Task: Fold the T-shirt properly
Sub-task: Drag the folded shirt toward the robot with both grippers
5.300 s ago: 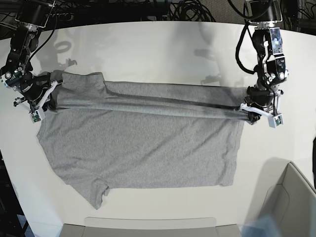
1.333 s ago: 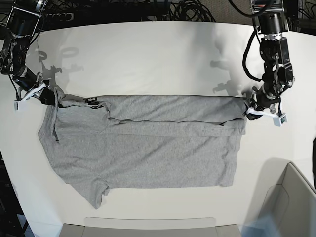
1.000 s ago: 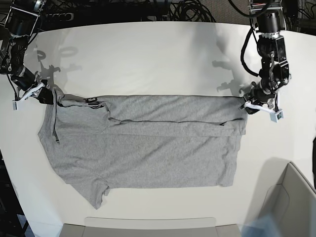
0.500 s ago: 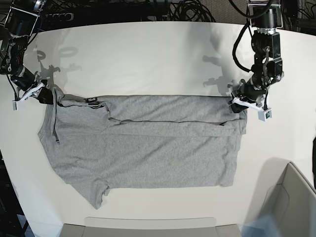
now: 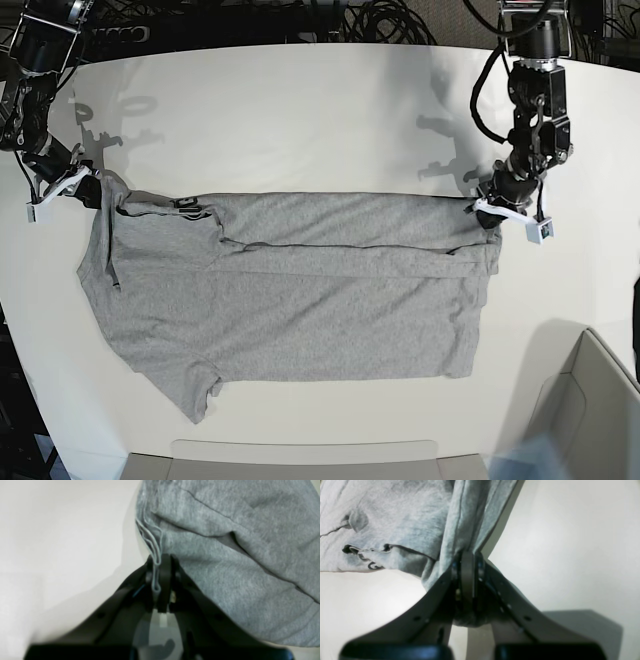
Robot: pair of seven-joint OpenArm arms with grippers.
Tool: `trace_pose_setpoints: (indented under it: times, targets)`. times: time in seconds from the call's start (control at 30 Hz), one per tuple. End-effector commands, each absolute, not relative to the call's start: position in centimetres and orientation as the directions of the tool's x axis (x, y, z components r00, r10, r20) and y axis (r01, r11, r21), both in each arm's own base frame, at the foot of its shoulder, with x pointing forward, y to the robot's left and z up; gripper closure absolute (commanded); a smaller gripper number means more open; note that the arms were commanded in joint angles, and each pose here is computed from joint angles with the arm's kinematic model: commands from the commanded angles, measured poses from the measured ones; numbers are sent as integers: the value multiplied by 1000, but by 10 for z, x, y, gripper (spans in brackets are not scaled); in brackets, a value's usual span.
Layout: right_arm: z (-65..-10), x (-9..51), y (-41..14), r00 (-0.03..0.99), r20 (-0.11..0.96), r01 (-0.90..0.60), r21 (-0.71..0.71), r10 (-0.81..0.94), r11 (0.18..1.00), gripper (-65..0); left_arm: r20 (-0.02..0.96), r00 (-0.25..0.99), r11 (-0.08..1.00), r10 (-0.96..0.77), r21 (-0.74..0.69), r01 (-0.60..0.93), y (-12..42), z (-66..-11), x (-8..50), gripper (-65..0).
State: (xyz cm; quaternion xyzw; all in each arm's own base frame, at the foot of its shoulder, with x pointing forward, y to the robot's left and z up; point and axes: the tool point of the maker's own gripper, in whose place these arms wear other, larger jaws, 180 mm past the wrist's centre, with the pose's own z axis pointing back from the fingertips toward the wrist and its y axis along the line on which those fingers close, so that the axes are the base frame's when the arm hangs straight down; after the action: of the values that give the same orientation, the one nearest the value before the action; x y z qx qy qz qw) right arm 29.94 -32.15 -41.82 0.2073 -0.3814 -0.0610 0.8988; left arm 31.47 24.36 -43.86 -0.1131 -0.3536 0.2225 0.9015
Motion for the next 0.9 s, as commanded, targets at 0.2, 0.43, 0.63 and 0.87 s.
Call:
trace_pose_setpoints:
  times: [0.2,0.43,0.63,0.87]
  targets:
    - [-408,280,-327,730,670,-125,324,-134,938,0,606,631,875,484,-323,-361,269,-426,284,0]
    - [-418,246,-329,775,626,-136,298,-86,945,0,571,647,860,506,-281,-425,290,-441,243,0]
    - [-423,210,-315,805,593,-183,281,-20,942,0,585,654,873,480,-244,-422,296,-430,212,0]
    - [-429,169,-295,835,551,-211,300,11,930,0,569,701,899,429,-193,-394,296,-426,181,0]
